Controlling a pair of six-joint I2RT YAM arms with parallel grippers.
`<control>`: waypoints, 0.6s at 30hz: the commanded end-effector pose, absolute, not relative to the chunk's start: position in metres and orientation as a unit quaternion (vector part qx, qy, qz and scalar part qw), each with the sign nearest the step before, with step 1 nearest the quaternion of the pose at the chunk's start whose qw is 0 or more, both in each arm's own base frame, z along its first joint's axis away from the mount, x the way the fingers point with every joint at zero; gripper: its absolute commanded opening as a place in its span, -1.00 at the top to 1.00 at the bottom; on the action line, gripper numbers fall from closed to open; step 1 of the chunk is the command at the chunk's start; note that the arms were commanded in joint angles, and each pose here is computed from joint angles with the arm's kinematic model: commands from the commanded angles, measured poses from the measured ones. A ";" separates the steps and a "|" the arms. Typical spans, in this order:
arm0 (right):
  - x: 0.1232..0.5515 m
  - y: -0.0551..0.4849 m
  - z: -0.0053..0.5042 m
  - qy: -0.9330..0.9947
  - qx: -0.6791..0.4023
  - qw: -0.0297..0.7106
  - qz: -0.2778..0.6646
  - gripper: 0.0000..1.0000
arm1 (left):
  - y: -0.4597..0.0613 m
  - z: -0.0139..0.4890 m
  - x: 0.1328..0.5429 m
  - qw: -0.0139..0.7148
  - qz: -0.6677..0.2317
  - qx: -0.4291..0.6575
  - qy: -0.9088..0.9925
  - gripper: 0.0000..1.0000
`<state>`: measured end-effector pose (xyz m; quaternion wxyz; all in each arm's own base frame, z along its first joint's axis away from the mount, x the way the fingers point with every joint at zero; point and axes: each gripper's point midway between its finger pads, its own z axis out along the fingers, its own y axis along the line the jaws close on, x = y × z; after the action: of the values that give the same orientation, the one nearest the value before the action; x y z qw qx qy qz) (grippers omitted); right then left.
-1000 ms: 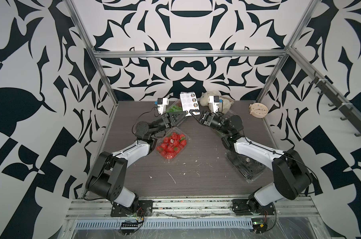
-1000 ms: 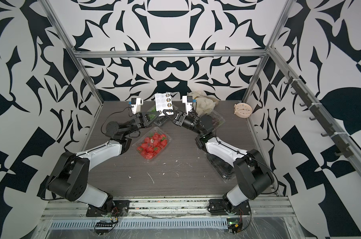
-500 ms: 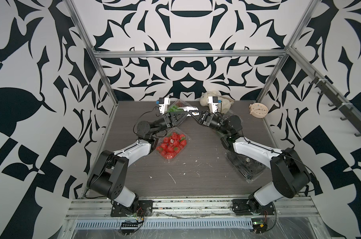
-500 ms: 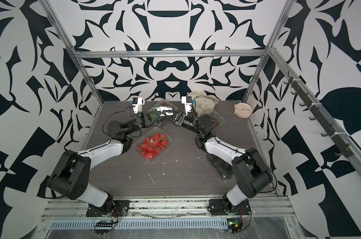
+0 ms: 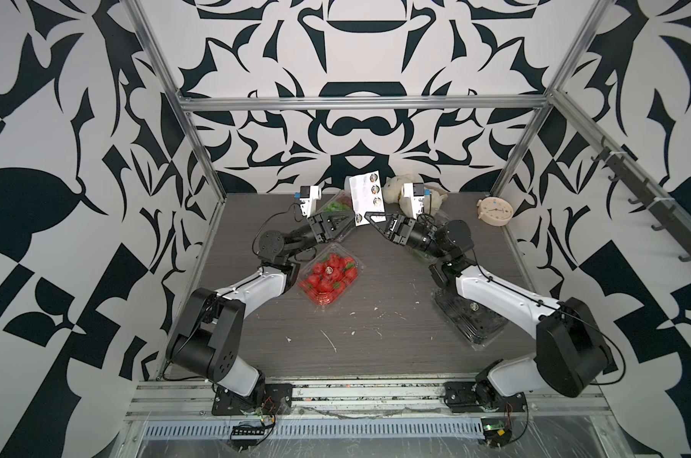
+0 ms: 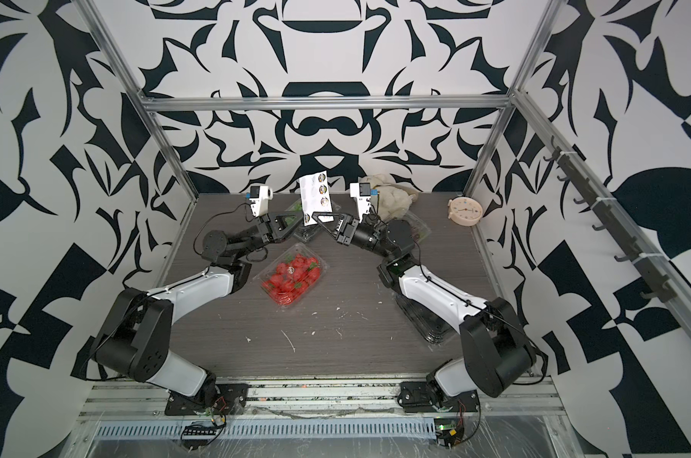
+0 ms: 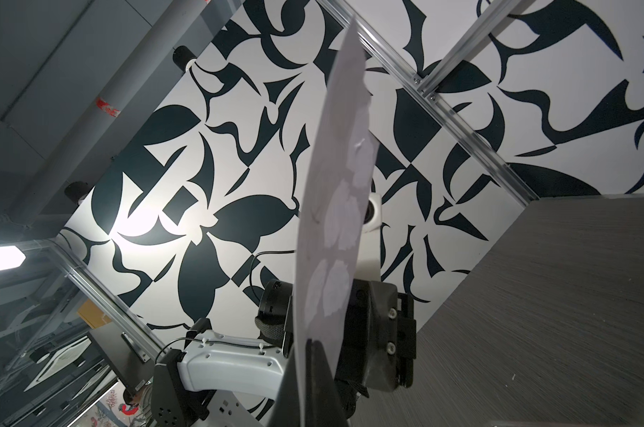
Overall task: Label fruit boxes
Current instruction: Adjust the label sticker.
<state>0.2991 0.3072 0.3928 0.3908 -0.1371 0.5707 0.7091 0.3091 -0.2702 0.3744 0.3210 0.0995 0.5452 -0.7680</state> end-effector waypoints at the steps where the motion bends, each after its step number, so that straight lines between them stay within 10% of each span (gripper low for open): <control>1: 0.291 0.306 0.399 0.562 -0.160 0.404 0.704 1.00 | -0.267 0.383 0.302 0.330 -0.769 0.114 0.535 0.53; 18: 0.299 0.309 0.393 0.570 -0.151 0.404 0.700 1.00 | -0.273 0.387 0.292 0.322 -0.772 0.134 0.532 0.61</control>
<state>0.3024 0.3097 0.3825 0.3867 -0.1368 0.5858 0.6990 0.3040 -0.2737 0.3742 0.3129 0.1075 0.5461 -0.7696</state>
